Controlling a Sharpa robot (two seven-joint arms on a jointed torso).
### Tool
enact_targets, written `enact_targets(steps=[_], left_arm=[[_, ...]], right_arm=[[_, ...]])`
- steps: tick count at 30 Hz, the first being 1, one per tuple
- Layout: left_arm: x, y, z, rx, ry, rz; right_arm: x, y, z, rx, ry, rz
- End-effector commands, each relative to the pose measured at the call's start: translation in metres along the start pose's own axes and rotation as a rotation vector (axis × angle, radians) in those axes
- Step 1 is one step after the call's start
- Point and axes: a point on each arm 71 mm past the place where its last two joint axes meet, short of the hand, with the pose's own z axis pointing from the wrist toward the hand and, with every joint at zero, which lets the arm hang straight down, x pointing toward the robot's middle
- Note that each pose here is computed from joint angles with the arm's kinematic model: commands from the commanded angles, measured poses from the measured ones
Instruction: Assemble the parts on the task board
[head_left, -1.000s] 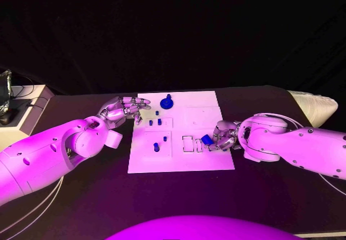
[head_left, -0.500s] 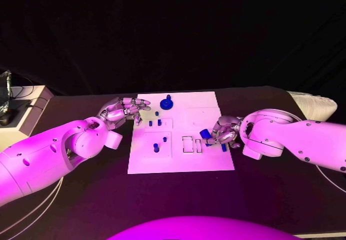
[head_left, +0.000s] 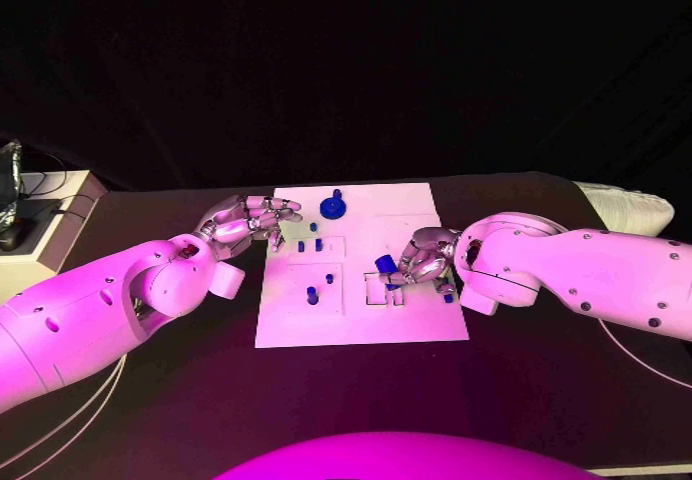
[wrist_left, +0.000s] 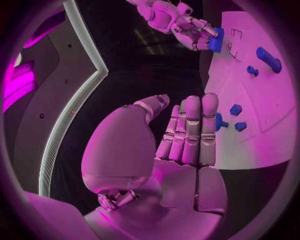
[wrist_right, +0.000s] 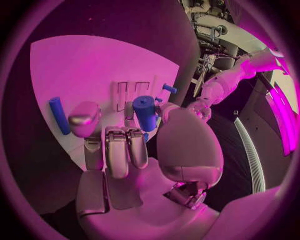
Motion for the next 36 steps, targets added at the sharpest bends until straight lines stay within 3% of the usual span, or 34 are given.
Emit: enact_targets(steps=[1,9,36], left_arm=[[0.0036,-0.0006,0.0006,0.006,0.024,-0.013],[0.0037,-0.0008,0.0004,0.006,0.026,-0.014],[0.0024,-0.0008,-0.0008,0.0,0.031,-0.017]], right_arm=[[0.002,0.002,0.004,0.002,0.013,-0.016],[0.014,0.003,0.012,0.013,0.067,-0.071],[0.018,0.005,0.015,0.01,0.049,-0.105]])
